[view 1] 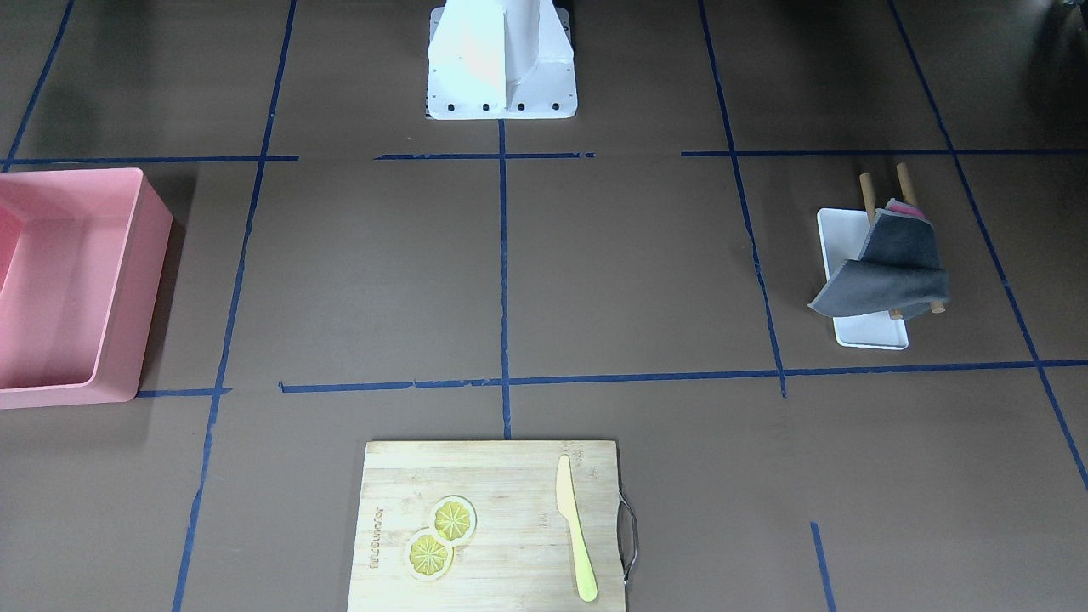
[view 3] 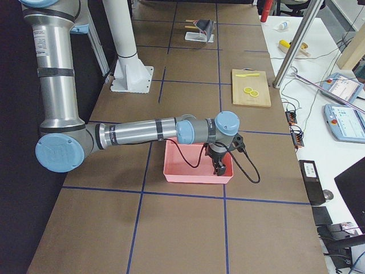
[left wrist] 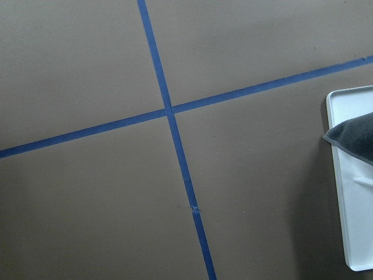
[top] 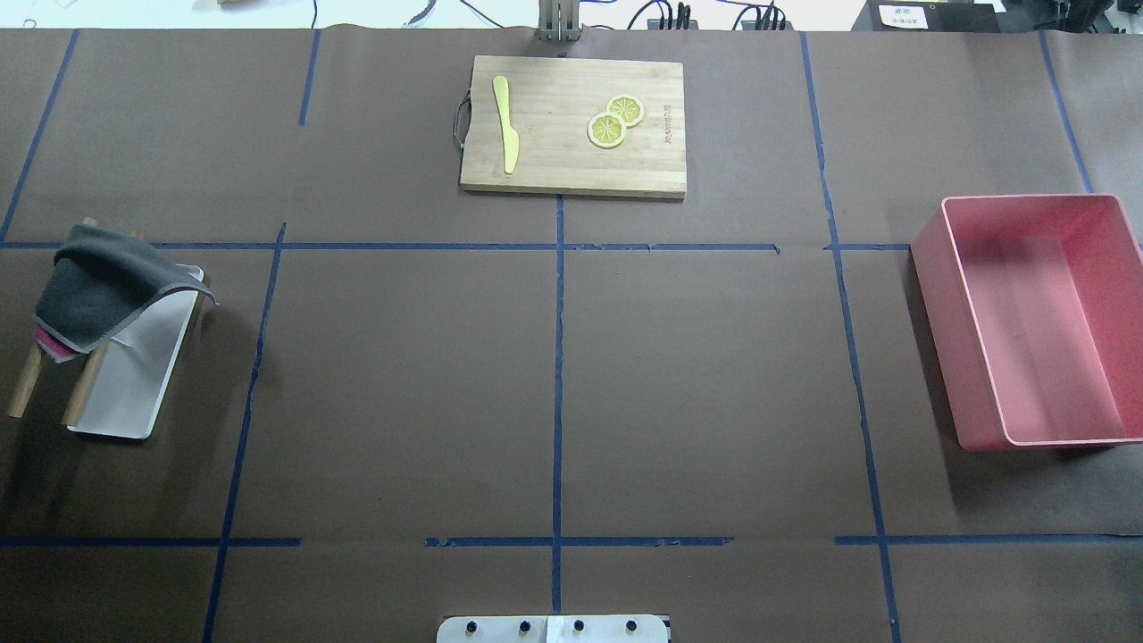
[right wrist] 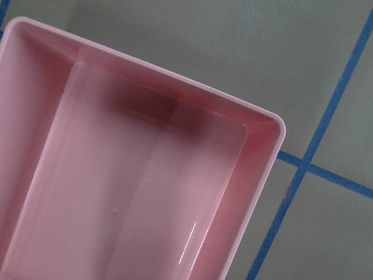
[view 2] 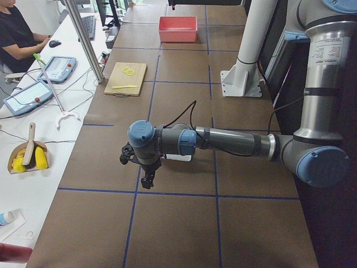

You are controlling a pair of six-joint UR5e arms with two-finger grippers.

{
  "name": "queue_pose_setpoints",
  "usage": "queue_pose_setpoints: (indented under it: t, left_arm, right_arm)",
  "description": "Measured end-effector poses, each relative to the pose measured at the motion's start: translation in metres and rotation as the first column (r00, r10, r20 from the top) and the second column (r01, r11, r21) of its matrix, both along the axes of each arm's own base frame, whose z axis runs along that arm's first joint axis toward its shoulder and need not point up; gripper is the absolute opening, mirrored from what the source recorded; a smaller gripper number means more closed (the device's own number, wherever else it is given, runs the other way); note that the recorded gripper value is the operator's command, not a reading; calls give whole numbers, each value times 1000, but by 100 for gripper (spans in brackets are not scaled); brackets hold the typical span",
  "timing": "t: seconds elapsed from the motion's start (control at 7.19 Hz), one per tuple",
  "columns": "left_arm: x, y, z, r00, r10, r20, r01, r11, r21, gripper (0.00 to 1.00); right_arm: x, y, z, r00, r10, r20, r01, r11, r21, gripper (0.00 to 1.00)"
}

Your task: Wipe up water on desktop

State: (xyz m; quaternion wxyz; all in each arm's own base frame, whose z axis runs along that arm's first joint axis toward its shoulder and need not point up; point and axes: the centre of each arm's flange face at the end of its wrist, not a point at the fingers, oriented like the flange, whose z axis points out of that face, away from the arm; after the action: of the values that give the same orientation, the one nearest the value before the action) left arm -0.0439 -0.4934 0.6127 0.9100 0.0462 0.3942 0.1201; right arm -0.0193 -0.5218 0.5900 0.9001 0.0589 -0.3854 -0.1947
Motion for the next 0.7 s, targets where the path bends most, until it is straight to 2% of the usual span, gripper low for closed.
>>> queue_pose_setpoints:
  t: [0.42,0.7]
  left_arm:
    - [3,-1,-4,1000,3,-27,-3,1000,6,100]
    - [22,-8,-25,998,17,-61,-16,1000,19,100]
  right_arm:
    - [0,0,2,1000,-6,3,6,1000,6,100]
    - [-1,2,1,1000,-7,17,7,1000,7,100]
